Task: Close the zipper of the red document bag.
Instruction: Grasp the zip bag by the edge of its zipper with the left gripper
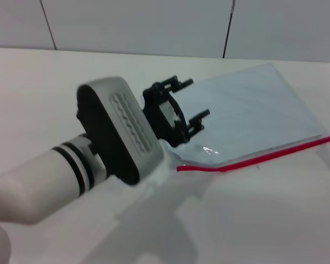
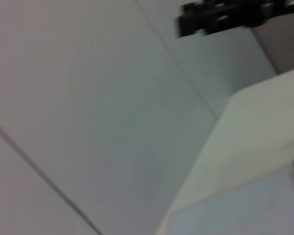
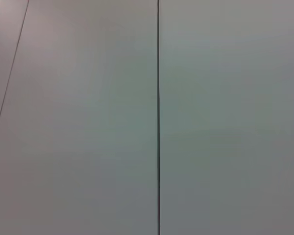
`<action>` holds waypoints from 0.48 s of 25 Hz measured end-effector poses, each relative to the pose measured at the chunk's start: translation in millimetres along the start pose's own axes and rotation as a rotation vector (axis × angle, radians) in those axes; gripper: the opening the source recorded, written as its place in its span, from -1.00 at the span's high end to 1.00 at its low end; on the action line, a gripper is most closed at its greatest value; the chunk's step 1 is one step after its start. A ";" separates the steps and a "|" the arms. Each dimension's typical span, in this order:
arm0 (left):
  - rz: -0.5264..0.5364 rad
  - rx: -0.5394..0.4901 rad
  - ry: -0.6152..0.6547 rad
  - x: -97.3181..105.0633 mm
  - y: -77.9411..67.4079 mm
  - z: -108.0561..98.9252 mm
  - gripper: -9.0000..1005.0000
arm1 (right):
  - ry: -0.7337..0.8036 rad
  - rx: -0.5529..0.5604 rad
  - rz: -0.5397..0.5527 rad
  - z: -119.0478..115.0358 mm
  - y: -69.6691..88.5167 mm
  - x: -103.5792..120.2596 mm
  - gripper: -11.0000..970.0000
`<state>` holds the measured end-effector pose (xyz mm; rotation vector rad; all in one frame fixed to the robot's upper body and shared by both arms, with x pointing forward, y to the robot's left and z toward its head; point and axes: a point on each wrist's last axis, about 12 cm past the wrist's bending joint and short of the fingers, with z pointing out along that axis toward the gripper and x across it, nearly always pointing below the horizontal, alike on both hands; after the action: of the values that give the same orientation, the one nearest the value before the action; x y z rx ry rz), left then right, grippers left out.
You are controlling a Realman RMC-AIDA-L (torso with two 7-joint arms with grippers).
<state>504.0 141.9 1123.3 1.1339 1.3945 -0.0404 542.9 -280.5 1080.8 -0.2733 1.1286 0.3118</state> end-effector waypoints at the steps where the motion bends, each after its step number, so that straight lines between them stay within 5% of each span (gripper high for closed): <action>1: 0.014 0.009 0.007 -3.3 -3.3 -2.4 -0.23 | 0.001 0.000 0.000 -0.2 -0.1 0.0 -0.80; 6: 0.104 0.119 0.050 -19.3 -22.1 -12.6 -0.23 | 0.006 0.007 0.000 -3.6 -1.0 0.5 -0.80; 12: 0.158 0.210 0.157 -15.6 -26.1 -10.9 -0.23 | 0.009 0.006 -0.006 -2.7 -1.2 0.8 -0.80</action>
<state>475.7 126.4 1122.3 1.4453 1.4597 0.0159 541.4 -282.5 1079.0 -0.2731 1.1373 0.3022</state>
